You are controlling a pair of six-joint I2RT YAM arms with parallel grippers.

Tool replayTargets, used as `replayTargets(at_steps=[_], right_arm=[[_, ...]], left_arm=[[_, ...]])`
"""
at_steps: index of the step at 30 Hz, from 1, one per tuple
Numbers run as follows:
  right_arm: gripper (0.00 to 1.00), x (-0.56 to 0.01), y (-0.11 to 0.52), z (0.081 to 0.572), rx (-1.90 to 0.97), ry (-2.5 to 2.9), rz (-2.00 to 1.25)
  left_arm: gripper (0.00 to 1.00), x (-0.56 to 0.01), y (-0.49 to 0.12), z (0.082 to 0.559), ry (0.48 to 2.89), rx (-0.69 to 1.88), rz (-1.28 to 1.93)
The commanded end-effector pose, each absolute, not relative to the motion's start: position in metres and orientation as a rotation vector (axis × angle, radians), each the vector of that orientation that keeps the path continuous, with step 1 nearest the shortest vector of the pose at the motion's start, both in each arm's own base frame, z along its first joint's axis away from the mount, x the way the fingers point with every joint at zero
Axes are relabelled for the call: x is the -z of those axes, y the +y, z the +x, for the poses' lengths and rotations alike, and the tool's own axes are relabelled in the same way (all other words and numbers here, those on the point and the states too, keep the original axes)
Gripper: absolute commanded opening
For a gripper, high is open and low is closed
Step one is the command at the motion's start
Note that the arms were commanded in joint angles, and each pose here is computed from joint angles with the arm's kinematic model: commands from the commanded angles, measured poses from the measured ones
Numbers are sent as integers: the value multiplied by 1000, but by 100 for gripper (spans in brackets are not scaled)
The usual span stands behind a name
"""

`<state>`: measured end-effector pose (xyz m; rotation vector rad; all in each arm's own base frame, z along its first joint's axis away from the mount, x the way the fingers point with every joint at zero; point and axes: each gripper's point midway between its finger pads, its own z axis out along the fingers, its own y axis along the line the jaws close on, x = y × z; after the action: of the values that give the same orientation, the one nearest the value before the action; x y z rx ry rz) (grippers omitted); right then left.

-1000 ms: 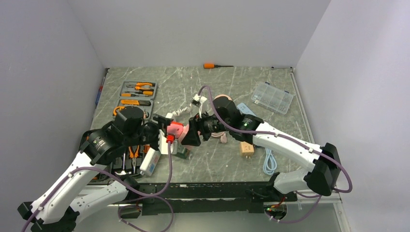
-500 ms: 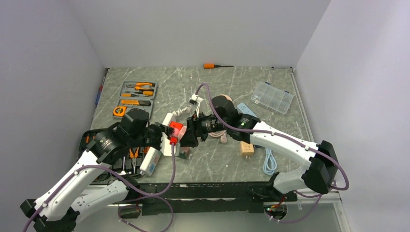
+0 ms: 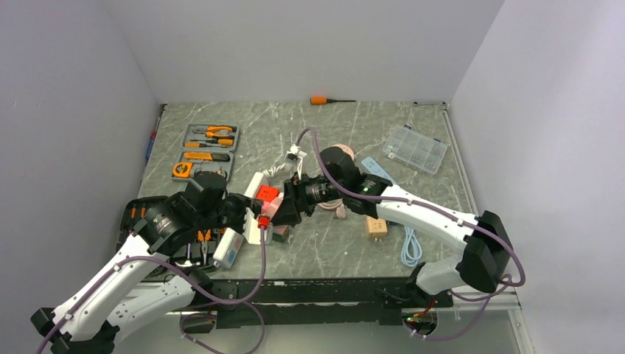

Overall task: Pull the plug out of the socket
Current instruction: Remove the plug from the socket, then place the plug at the center of the board.

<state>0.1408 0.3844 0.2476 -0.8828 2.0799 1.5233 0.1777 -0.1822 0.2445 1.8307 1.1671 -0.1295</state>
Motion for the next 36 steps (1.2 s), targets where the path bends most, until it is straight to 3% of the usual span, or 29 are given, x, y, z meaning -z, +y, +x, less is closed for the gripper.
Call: replayTargets(at_steps=[1, 36], right_arm=[[0, -253, 395, 138, -1579, 2071, -932], [0, -246, 333, 135, -1412, 2121, -781]], left_arm=[[0, -240, -171, 185, 1130, 22, 1841], [0, -204, -144, 186, 1176, -100, 1919]])
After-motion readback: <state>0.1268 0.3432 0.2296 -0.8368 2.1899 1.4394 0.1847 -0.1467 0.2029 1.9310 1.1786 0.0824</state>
